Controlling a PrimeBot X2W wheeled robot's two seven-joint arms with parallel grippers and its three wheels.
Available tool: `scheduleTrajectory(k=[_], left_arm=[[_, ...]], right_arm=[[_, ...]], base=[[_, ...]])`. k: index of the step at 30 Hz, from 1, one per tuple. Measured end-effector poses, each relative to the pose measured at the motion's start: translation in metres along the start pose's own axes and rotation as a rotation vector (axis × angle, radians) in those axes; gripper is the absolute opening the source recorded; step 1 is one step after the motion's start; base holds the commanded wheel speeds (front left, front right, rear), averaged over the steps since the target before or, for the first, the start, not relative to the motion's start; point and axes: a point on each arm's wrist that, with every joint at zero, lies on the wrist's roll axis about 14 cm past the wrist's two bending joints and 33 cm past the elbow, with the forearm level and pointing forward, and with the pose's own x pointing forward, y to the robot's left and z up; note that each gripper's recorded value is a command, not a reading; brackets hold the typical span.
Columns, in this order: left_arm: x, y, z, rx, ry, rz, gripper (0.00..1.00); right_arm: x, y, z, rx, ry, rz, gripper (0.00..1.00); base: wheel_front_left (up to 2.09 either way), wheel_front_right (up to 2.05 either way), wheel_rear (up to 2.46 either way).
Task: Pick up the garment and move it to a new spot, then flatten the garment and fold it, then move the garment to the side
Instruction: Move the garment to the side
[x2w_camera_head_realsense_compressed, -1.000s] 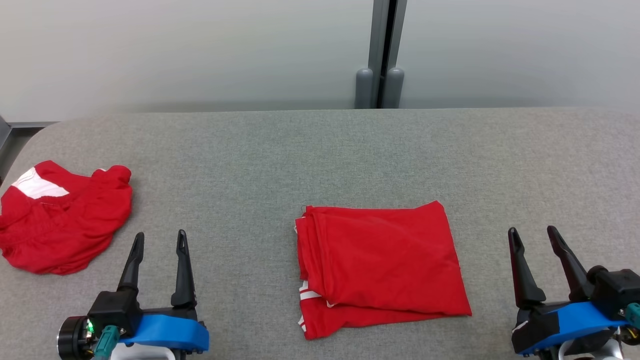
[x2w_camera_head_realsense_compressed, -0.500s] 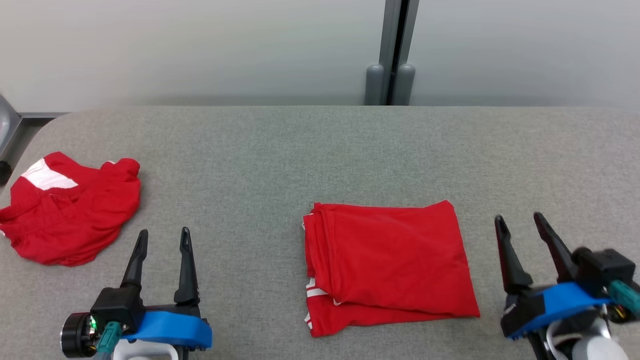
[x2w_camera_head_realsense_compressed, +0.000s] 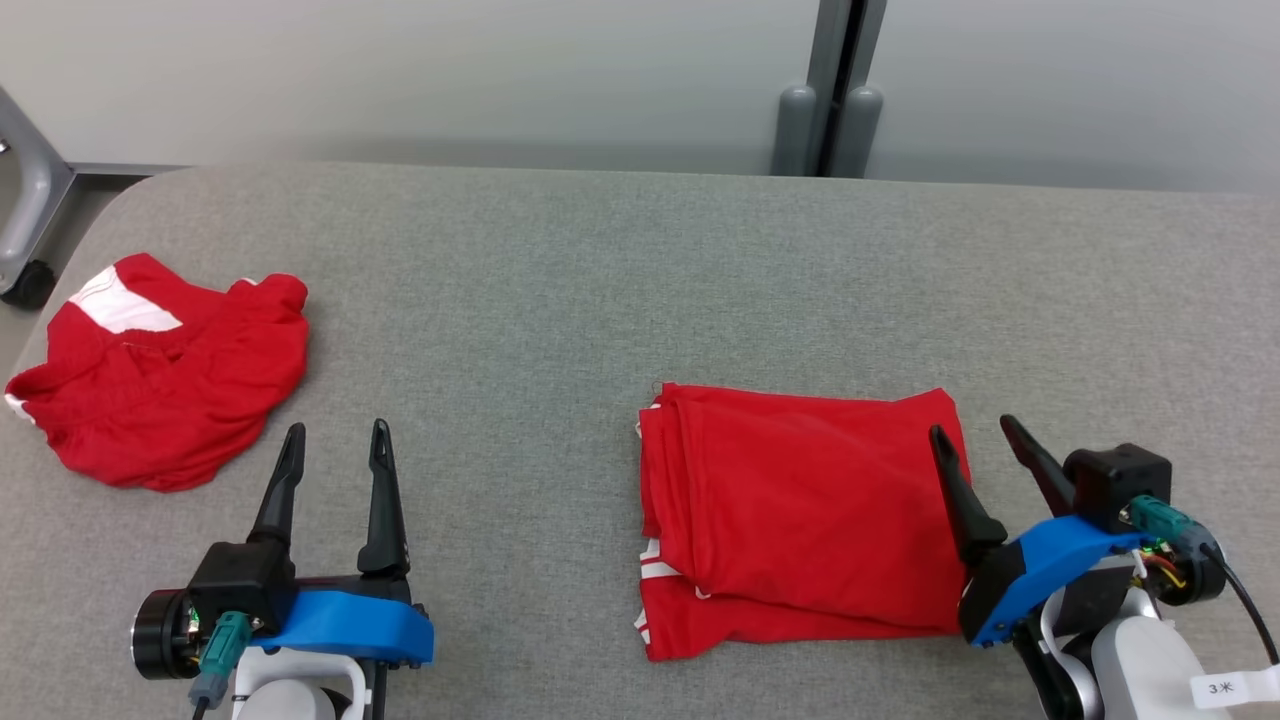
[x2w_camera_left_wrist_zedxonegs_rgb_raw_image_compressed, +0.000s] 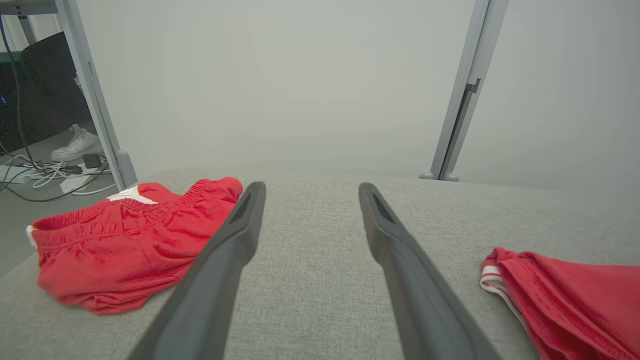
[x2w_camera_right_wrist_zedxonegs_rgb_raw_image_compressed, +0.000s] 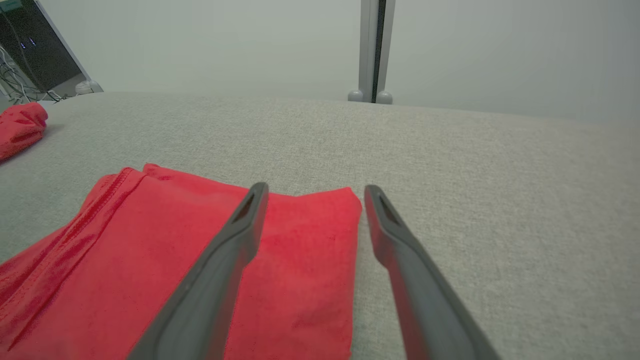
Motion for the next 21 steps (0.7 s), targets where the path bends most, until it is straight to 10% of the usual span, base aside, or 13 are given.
scheduleTrajectory(k=[19,21], left_arm=[[0.003,0.004,-0.012,-0.005,0.031,0.020,1.00],[0.004,0.004,-0.013,-0.007,0.034,0.019,1.00]], right_arm=[[0.005,-0.001,-0.091,0.038,0.270,-0.003,1.00],[0.005,0.003,-0.094,0.052,0.281,0.006,0.24]], base=[[0.00,0.00,0.00],[0.00,0.00,0.00]])
